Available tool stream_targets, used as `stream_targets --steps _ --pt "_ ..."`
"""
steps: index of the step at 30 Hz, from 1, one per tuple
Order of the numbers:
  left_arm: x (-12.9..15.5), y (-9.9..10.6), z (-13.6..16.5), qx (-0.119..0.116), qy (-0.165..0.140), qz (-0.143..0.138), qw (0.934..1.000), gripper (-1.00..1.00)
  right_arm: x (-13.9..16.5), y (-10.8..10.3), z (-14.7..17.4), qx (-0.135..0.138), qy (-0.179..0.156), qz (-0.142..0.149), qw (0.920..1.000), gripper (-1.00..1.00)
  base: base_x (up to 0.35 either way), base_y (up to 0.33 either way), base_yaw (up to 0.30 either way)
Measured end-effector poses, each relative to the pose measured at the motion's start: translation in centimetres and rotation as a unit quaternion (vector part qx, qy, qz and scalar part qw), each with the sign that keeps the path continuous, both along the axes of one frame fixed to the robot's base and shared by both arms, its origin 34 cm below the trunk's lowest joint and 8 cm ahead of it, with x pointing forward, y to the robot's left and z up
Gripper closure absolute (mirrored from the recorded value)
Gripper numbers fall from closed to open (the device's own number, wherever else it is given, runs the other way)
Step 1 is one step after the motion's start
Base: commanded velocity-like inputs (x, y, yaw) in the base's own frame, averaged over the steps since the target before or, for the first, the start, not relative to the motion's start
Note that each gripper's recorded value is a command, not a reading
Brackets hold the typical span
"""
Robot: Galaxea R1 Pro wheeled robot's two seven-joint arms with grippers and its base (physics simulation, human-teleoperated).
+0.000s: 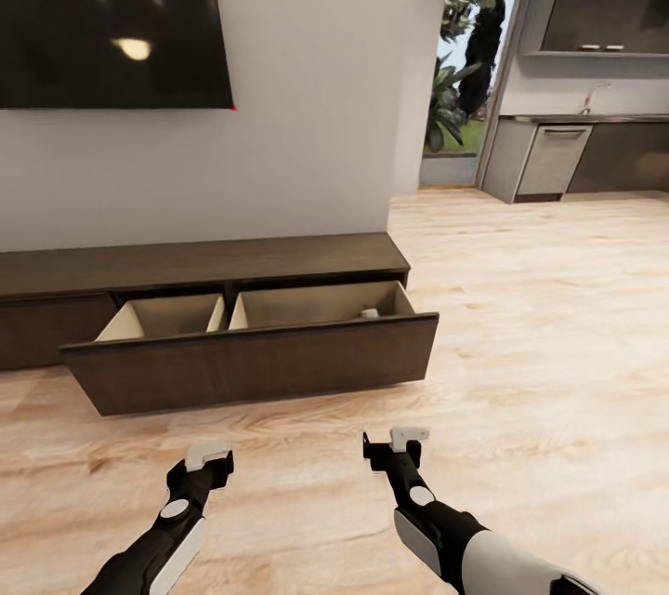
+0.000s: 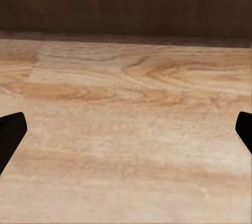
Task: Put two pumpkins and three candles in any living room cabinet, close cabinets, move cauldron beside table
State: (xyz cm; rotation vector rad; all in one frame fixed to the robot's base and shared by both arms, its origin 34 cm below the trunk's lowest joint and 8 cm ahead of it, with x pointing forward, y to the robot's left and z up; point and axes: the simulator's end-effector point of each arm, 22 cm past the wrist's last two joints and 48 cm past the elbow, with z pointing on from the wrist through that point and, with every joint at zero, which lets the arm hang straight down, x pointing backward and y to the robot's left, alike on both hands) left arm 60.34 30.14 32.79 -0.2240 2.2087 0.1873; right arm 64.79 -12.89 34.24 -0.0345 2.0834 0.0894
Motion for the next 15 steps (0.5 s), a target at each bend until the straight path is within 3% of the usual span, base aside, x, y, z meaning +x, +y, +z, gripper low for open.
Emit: stream_targets --steps 15 --pt "-0.12 0.2 -0.15 0.0 0.002 0.002 1.0 -1.0 0.21 0.46 0.43 0.005 -0.007 0.003 1.0 -1.0 0.291 0.113 0.0"
